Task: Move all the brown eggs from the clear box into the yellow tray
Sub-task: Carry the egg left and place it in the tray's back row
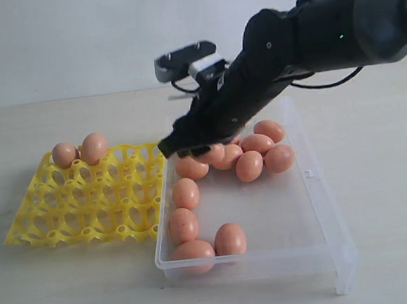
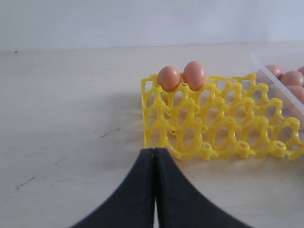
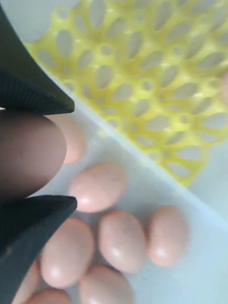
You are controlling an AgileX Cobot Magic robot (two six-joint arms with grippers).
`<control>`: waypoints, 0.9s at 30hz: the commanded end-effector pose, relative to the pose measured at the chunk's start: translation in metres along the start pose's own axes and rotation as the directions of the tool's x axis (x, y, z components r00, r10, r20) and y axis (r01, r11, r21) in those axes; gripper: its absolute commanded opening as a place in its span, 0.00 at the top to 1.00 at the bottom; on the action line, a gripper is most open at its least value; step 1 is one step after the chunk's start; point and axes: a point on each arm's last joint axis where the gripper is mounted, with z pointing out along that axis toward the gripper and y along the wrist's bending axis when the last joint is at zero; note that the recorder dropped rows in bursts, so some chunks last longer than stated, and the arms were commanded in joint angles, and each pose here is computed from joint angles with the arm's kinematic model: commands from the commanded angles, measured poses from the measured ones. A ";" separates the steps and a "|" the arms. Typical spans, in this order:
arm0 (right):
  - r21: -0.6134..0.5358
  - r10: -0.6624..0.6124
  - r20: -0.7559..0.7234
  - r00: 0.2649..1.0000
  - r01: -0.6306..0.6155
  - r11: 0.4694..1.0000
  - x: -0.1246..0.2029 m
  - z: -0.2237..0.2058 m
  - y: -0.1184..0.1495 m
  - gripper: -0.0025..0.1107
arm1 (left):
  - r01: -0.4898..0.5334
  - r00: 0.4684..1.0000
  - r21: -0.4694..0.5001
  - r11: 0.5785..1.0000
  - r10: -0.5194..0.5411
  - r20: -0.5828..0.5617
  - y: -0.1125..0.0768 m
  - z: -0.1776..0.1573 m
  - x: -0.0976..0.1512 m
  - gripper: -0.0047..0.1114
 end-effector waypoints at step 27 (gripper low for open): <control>-0.157 0.245 0.541 0.804 -0.189 0.969 -0.053 0.123 0.036 0.98 | -0.003 1.000 -0.002 1.000 0.003 0.019 0.000 -0.001 -0.002 0.96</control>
